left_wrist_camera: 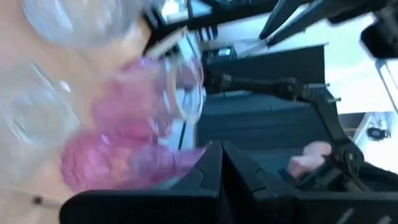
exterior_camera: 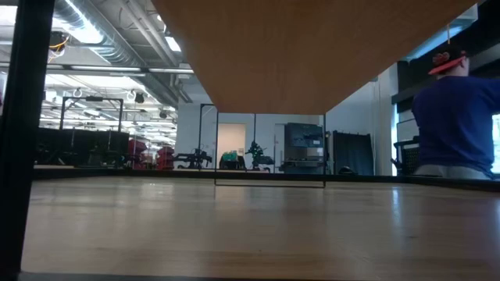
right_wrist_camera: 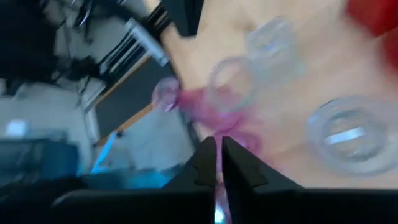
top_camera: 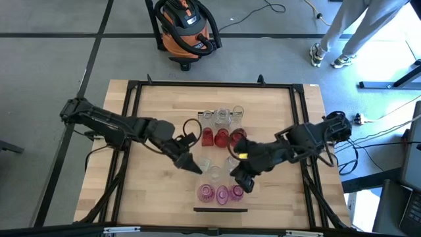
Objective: Sort vases onto shelf
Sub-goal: Adjust the transparent vase on the shelf
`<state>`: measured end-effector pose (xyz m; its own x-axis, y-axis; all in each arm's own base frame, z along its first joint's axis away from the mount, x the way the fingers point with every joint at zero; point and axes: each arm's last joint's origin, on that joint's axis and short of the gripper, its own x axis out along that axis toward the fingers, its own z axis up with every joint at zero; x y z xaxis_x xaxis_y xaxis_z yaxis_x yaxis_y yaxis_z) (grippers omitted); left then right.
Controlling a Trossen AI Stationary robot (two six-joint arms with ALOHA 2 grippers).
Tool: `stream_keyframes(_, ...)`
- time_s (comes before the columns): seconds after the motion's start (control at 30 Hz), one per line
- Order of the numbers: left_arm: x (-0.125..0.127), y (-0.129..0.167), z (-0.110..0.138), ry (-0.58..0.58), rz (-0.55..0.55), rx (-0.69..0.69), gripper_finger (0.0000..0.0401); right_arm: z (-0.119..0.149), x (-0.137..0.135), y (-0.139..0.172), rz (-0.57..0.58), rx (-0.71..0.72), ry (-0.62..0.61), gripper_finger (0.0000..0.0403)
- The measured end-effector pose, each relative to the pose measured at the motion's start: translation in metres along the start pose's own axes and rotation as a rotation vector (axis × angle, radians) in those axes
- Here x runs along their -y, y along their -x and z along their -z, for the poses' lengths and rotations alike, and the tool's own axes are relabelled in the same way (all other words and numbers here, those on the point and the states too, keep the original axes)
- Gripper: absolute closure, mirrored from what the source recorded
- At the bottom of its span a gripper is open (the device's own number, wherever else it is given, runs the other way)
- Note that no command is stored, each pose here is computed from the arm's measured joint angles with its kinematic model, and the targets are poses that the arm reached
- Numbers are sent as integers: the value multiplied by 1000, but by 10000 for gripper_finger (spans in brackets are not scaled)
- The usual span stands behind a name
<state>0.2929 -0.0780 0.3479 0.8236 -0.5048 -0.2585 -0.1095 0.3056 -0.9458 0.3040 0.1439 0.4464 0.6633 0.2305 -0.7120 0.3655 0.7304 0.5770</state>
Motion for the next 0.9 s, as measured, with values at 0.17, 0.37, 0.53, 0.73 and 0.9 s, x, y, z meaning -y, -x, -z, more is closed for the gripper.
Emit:
stream_keyframes(0.17,-5,-13,8,48,-20,-54,401,-5,1,-20,-101,-66,-8,398)
stream_keyframes(0.37,-7,-16,6,53,-19,-47,401,-7,3,-40,-166,-100,-69,401)
stream_keyframes(0.53,-7,-16,6,54,-15,-55,401,-6,1,-47,-216,-104,-104,402)
stream_keyframes(0.73,-12,-23,7,63,-25,-88,401,-7,0,-47,-219,-100,-149,402)
stream_keyframes(0.9,-13,-26,6,84,-21,-82,401,-8,5,-45,-130,-16,-184,403)
